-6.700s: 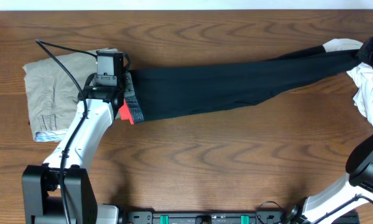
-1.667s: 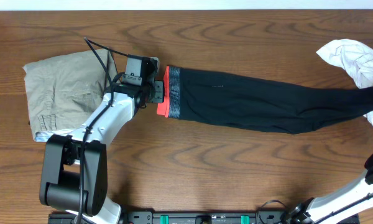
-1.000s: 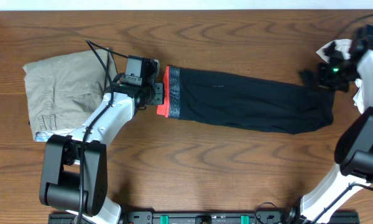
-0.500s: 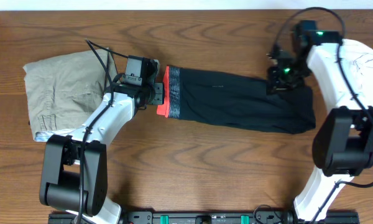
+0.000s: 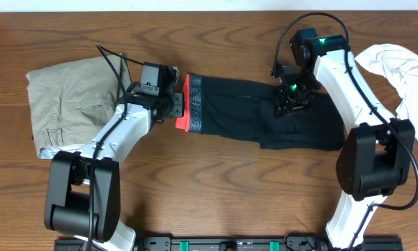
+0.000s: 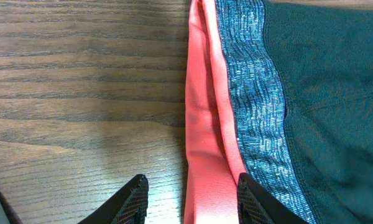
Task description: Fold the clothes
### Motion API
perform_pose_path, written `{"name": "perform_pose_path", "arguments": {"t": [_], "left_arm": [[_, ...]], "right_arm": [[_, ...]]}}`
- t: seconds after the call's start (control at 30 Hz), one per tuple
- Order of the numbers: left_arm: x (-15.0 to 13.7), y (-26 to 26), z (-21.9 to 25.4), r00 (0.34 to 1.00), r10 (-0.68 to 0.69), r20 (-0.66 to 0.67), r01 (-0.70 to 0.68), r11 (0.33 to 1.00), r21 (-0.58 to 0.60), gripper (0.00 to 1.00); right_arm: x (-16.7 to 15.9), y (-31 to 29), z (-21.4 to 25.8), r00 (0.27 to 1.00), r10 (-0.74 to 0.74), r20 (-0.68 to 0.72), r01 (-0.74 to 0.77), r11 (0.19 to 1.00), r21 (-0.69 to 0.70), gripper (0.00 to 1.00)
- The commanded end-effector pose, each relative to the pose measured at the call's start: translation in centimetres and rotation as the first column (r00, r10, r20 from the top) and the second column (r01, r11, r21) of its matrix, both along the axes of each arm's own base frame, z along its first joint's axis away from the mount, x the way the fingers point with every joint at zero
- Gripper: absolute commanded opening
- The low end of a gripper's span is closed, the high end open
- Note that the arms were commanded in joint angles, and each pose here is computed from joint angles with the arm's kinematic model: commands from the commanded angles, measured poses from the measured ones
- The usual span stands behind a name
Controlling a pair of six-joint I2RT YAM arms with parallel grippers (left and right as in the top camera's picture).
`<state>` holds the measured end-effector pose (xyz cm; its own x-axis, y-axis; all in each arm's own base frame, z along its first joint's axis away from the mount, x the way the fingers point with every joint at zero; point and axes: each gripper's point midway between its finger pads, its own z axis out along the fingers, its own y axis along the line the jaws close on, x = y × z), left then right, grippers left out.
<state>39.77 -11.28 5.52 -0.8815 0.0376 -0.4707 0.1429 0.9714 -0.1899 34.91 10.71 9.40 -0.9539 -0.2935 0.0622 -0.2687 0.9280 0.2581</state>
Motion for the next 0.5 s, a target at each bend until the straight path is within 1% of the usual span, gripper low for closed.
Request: {"name": "perform_pose_path", "arguments": {"t": [0.0,0.13,0.2,0.27,0.37,0.47], "left_arm": [[0.1,-0.2,0.8,1.0,-0.006,0.015,0.006,1.0,-0.01,0.47],[-0.1,-0.1,0.7,1.0,-0.006,0.005,0.006,1.0,-0.008,0.47],[-0.4,0.0,0.6,1.0,-0.006,-0.007,0.006,1.0,-0.005,0.57],[-0.6,0.0,0.4,1.0,-0.005,-0.018,0.005,1.0,-0.003,0.63],[-0.5,0.2,0.4,1.0,-0.002,-0.017,0.002,1.0,0.0,0.64],[-0.5,0.2,0.4,1.0,-0.002,-0.017,0.002,1.0,0.0,0.65]], "right_arm": [[0.0,-0.8,0.4,1.0,0.001,0.012,-0.001,1.0,-0.025,0.32],[0.2,-1.6,0.3,1.0,-0.013,0.015,0.014,0.999,-0.042,0.32],[0.3,-2.2,0.2,1.0,-0.019,0.018,0.02,0.998,-0.064,0.32],[0.4,-2.6,0.2,0.999,-0.026,0.022,0.027,0.997,-0.07,0.32],[0.7,-2.7,0.2,0.999,-0.031,0.029,0.033,0.997,-0.068,0.31],[0.5,-2.4,0.1,0.999,-0.022,0.023,0.023,0.997,-0.068,0.25]]}}
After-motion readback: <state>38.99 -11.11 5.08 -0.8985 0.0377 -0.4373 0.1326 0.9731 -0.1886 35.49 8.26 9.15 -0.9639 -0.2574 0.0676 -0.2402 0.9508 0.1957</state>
